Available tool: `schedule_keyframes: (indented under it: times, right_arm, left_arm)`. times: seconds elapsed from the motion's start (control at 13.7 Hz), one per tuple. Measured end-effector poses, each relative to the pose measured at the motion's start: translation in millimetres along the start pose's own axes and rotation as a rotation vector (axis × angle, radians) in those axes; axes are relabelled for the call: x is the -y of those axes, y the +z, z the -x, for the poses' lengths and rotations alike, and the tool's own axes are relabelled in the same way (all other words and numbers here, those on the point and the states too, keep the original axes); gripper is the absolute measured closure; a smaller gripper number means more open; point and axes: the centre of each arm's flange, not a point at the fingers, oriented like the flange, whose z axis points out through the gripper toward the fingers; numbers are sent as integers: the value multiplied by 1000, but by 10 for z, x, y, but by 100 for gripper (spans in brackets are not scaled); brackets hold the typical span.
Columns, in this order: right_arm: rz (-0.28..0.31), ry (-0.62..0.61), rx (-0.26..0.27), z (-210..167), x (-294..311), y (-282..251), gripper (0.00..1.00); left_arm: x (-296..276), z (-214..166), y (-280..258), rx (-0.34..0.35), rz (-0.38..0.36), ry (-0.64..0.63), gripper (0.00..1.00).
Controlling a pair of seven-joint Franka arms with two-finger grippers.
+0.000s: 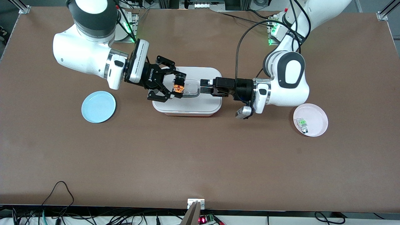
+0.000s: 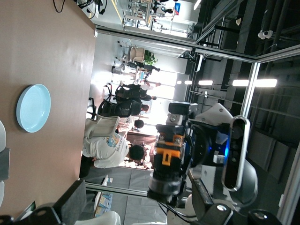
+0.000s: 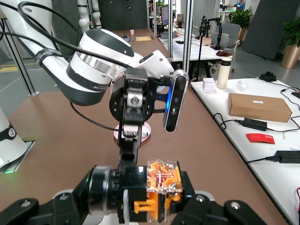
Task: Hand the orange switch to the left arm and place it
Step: 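Grasp the orange switch with the left gripper and open the right gripper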
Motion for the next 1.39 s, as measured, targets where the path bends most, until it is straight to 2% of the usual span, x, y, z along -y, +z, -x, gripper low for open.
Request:
schedule_keyframes:
  times: [0.22,0.51,0.58,0.73,0.95,1.32,1.39]
  right_arm:
    - [16,-8,6,-35,86,158,27]
    - [37,-15,15,-49,197,377,27]
    - [42,-14,18,-37,205,413,27]
    - [50,-10,20,-8,194,444,27]
    - [54,-3,13,-16,165,440,27]
    - [55,5,8,-18,163,440,26]
    - [56,19,-4,-21,164,441,22]
  left_arm:
    - [14,45,114,-8,-12,15,3]
    - [-67,-24,28,-32,12,19,5]
    - [-72,-27,26,-33,14,24,11]
    - [-71,-27,27,-34,14,67,37]
    - [-71,-36,20,-37,19,94,64]
    - [-74,-37,17,-37,22,94,64]
    - [-72,-38,17,-37,22,93,64]
